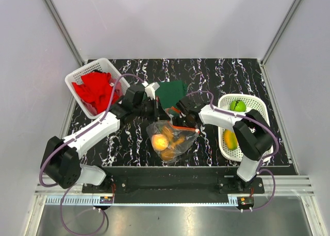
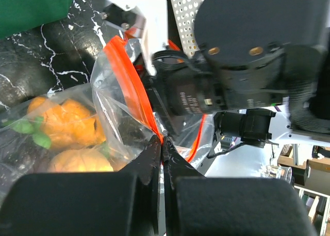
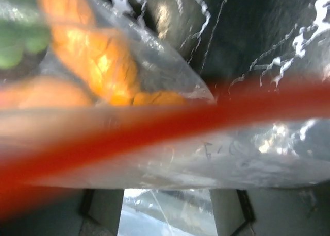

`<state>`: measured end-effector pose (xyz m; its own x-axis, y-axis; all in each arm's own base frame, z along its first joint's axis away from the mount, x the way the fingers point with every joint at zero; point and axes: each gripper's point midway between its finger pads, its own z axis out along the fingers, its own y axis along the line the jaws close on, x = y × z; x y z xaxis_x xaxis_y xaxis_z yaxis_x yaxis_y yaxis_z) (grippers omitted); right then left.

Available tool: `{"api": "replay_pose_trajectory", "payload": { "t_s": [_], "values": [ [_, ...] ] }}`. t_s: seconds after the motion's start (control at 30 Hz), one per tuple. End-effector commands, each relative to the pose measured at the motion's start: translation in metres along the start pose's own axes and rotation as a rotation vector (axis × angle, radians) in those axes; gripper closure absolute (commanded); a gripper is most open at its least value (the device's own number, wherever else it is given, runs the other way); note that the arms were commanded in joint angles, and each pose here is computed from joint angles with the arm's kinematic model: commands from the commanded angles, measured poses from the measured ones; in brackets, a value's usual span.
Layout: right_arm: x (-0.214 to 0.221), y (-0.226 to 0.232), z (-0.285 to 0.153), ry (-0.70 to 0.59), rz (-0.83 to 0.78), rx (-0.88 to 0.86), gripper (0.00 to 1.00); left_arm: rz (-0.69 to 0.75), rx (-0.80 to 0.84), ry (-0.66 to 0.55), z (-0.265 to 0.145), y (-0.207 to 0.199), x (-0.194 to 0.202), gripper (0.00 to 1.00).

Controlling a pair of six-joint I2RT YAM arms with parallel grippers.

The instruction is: Open the zip-top bag and remove the fake food

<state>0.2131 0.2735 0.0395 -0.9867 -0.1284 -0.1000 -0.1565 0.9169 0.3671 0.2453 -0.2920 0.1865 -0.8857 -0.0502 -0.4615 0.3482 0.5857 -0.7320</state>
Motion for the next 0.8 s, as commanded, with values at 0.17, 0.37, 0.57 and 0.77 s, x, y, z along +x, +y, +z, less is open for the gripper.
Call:
{"api": "replay_pose_trajectory", "payload": {
  "t_s": [0.17,0.37,0.57,0.77],
  "values": [
    [-0.028,-0.004,0.033,-0.160,0.012,-0.042,0.37,0.020,0.041,-0.017,0.010,-0.006,0.000,1.00],
    [-0.033,-0.001,0.031,-0.198,-0.032,-0.068,0.69,0.013,0.033,-0.008,0.013,-0.003,0.005,1.00],
    [-0.030,0.025,-0.020,-0.266,-0.084,-0.182,0.92,0.035,0.023,-0.024,0.009,-0.007,-0.002,1.00],
    [-0.013,0.056,-0.072,-0.249,-0.165,-0.288,0.96,0.090,0.012,-0.056,0.000,-0.019,-0.019,1.00]
  ]
}}
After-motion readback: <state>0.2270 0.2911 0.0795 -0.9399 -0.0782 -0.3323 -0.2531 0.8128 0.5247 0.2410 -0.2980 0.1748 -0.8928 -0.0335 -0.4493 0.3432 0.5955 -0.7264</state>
